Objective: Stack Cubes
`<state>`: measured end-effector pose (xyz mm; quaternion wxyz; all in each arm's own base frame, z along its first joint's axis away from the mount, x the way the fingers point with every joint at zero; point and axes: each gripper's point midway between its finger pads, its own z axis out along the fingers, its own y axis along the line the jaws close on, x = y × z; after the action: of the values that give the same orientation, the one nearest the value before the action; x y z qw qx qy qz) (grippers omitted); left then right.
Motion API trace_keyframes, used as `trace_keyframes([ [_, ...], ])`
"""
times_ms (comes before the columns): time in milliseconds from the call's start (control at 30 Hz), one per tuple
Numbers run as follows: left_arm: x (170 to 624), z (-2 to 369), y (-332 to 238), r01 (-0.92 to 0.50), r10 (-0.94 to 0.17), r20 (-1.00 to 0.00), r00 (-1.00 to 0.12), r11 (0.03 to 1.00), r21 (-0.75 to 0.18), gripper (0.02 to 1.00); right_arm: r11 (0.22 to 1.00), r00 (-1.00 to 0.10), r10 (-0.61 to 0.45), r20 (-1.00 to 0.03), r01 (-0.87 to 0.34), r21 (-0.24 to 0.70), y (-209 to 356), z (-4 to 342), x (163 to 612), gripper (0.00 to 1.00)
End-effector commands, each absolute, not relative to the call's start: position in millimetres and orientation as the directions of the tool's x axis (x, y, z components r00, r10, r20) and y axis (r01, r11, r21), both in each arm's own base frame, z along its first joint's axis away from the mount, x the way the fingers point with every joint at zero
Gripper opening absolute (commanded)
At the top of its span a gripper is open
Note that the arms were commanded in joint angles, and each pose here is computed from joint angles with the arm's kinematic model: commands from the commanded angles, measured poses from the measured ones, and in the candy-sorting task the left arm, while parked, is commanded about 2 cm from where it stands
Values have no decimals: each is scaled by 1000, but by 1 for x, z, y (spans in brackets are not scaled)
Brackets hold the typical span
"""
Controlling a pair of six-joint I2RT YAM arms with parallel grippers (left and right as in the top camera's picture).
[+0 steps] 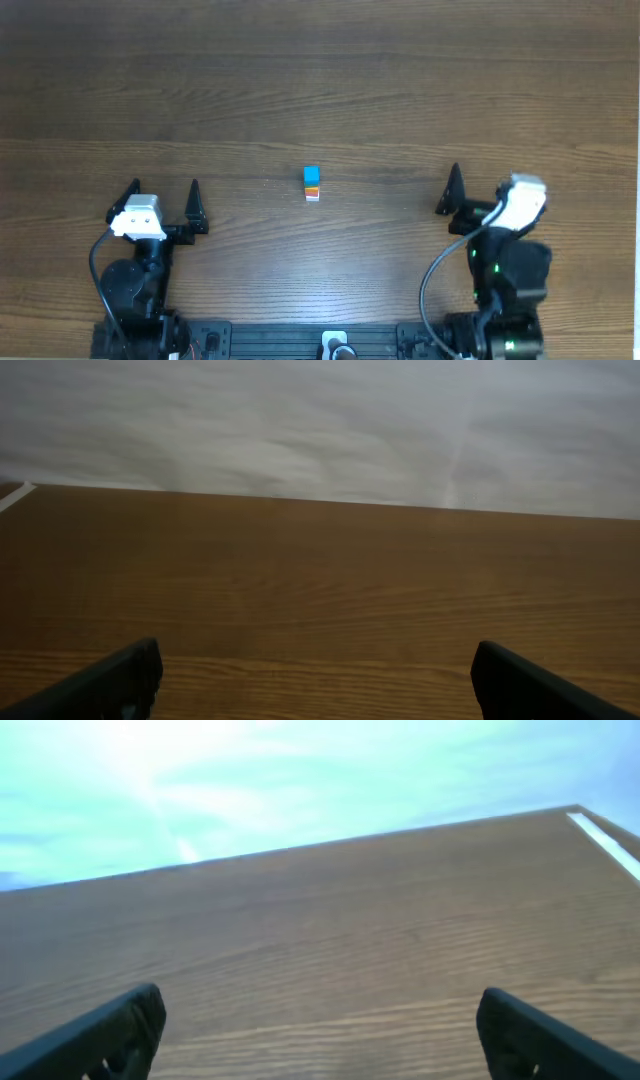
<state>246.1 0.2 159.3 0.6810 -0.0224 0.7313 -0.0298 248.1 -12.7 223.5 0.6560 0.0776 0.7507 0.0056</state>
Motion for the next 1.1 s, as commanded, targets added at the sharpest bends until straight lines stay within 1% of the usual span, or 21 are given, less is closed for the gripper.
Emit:
trace_keyframes([
  [33, 246, 157, 0, 10, -62, -995, -72, 998, -63, 1000, 994, -63, 78, -995, 78, 73, -9, 218, 242, 991],
  [167, 246, 157, 0, 10, -62, -995, -72, 998, -63, 1000, 995, -8, 63, -998, 74, 62, -10, 216, 239, 993],
  [300, 246, 157, 0, 10, -62, -995, -72, 998, -63, 1000, 997, 30, 18, -999, 73, 20, -10, 208, 238, 993],
  [700, 246, 157, 0, 10, -62, -995, -72, 998, -63, 1000, 997, -63, 7, -998, 79, 2, -10, 159, 246, 991],
  [1100, 246, 157, 0, 10, -62, -995, -72, 998, -63, 1000, 997, -63, 7, -998, 79, 2, -10, 159, 246, 993],
])
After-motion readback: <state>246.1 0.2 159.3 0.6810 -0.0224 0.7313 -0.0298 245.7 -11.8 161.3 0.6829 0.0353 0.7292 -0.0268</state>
